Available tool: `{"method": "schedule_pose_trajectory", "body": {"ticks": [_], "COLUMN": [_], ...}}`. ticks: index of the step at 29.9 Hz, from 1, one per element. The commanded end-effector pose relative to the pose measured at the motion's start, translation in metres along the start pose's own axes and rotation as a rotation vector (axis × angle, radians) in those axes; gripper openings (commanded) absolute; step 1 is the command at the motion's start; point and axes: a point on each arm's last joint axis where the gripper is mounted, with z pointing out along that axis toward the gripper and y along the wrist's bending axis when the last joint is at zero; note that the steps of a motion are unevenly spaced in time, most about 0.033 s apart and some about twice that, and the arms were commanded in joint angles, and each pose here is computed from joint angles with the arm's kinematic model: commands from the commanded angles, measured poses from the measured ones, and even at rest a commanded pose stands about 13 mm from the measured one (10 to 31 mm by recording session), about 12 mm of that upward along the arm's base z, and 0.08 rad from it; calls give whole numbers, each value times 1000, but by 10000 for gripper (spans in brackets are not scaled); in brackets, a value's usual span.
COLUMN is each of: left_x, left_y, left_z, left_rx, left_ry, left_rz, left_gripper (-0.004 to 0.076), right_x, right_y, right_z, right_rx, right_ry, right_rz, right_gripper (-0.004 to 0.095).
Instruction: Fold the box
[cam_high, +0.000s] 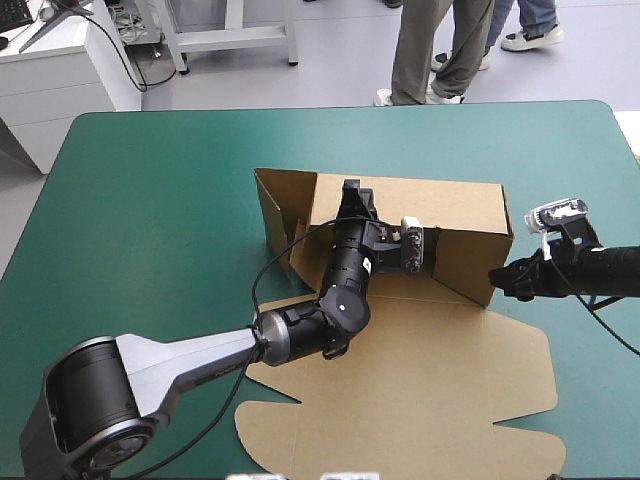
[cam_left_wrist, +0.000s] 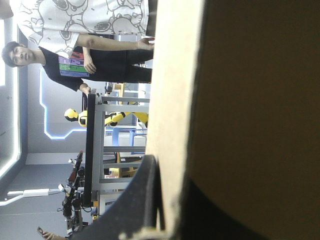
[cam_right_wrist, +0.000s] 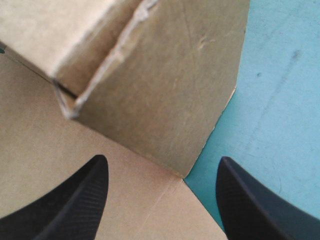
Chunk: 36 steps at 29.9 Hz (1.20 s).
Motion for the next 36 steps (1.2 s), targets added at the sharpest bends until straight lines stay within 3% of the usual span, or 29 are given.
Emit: {"method": "schedule_pose_trajectory", "body": {"ticks": [1, 8, 16, 23, 27, 36], "left_x": [-3, -3, -3, -2, -3, -3], "left_y": [15, 15, 15, 15, 15, 15], "left_z": [-9, -9, -9, -9, -9, -9], "left_rx": [-4, -4, -6, -8, -5, -4], "left_ry": [-35, -35, -32, -29, -32, -34], "left_rz": [-74, -74, -74, -74, -76, -76], "left_gripper": [-8, -8, -8, -8, -8, -8], "right_x": [-13, -27, -37, 6, 21, 21], "right_y": [2, -3, 21, 24, 29, 34], "right_z": [-9, -11, 11, 32, 30, 29], "right_rx": [37, 94, 114, 209, 242, 205], "right_ry": [-108, -264, -299, -260, -322, -387], "right_rz": [-4, 19, -59, -46, -67, -55], "right_gripper": [576, 576, 576, 576, 576, 576]}}
